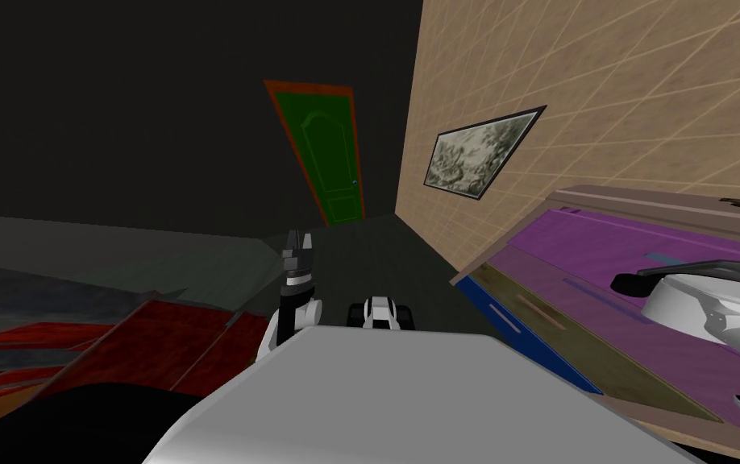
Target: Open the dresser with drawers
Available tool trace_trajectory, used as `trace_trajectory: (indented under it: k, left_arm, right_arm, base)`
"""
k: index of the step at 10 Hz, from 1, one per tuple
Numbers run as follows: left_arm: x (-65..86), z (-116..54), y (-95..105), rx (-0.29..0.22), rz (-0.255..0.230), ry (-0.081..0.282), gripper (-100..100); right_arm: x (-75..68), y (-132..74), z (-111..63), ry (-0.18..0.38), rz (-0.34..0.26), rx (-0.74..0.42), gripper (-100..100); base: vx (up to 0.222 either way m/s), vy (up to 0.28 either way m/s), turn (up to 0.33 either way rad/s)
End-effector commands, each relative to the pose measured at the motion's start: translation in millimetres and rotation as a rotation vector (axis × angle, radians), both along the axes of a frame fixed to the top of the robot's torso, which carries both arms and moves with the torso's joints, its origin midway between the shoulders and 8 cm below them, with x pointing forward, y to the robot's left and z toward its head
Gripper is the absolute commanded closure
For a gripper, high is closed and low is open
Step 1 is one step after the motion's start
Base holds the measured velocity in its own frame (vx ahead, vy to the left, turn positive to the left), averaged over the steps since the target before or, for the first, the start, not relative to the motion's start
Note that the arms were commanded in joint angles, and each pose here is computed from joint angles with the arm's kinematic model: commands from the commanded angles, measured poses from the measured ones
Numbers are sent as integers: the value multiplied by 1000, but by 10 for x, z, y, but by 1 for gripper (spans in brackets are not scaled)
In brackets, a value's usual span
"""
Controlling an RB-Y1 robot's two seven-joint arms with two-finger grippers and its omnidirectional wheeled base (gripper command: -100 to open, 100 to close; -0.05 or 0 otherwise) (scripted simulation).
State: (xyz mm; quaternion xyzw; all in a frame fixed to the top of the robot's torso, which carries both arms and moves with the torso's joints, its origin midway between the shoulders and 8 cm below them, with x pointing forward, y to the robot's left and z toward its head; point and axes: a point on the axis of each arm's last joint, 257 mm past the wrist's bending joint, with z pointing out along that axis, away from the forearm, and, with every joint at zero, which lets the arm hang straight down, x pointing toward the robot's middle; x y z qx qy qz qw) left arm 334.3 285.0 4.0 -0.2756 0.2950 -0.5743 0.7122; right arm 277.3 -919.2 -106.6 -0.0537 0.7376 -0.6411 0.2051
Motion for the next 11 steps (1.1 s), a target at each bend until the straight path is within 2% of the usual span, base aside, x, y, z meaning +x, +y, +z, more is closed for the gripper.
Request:
trace_trajectory:
  k: [1,3,4,5,8,11]
  left_arm:
    - [0,0,1,0,0,0,0]
    - [0,0,0,0,0,0,0]
    - [0,0,0,0,0,0,0]
    - [0,-1,1,0,0,0,0]
    - [-1,-1,2,1,0,0,0]
    - [-1,-1,1,0,0,0,0]
  right_arm:
    - [8,10,-25,3,3,3,100]
    - [16,15,-29,3,5,4,100]
    - [-37,-60,128,4,8,-2,-100]
    - [-37,-60,128,4,8,-2,-100]
    - [-137,-203,428,4,22,-4,-100]
    - [-190,-275,625,2,32,-8,-100]
  base:
    - [-35,123,-1]
    - [-36,207,-18]
    - [15,132,-47]
    - [45,20,-29]
    - [73,20,-40]
    - [57,49,-34]
